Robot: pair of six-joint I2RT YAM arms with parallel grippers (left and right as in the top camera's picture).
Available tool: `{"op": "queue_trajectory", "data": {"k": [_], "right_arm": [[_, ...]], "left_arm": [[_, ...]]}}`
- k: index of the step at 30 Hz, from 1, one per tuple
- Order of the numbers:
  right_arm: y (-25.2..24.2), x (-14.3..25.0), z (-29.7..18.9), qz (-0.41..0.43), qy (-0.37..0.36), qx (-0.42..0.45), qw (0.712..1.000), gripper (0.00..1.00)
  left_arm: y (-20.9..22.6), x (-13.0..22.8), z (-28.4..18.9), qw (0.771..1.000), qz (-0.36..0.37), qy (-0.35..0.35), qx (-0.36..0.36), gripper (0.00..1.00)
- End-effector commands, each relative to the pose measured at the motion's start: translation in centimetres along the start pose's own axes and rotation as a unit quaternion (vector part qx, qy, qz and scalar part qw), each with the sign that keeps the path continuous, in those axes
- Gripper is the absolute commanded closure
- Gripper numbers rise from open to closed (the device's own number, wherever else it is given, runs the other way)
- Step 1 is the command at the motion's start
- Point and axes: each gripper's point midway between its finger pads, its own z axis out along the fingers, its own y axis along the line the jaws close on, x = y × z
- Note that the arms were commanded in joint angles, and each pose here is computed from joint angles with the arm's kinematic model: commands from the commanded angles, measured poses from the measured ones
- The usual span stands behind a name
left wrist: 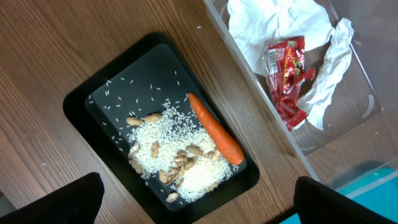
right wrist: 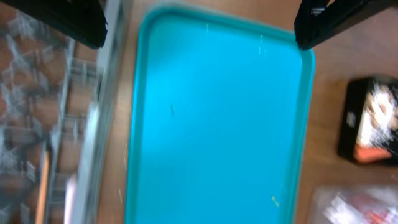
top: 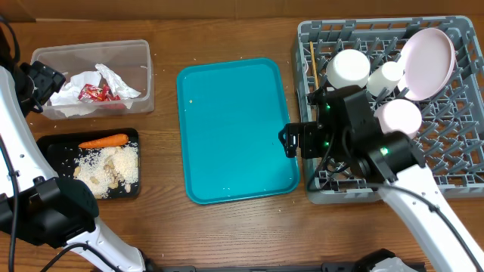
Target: Sort waste into correct bins and load items into the dishwasher rack
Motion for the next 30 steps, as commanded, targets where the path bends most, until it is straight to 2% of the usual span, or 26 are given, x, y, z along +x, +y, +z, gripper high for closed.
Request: {"op": "queue_trajectory", "data": {"k": [1,8,10,18,26,30], "right_arm": [[0.4,0.4,-1.5,-0.054,-0.065,-0.023,0.996,0.0],[-1.6,2.2,-2.6,-0.063,-0.227,-0.064,0.97,0.0],[-3.0,3.3,-3.3,-0.066,-0.293,-0.071,0.951,0.0],[-6.1,5.4,-4.2,-0.091,-0.442,-0.061,0.89,0.0],[-7.9,4.9,-6.7,-0.105,-0.508,-0.008,0.855,0.0],[-10.1,4.7,-7.1,-0.081,-0.515,0.035,0.853,0.0]], "left_arm": [[-0.1,0.0,0.1,1.0,0.007,-0.002,-0.005,0.0],[-0.1,0.0,0.1,1.0,0.008,-0.002,-0.005,0.0],[-0.1,0.0,0.1,1.0,0.007,-0.002,-0.005,0.0],[-0.1,0.0,0.1,1.0,0.008,-0.002,-0.005,0.0],[-0.1,0.0,0.1,1.0,0.007,-0.002,-0.005,0.0],[-0.1,0.0,0.1,1.0,0.008,-0.002,-0.005,0.0]]}}
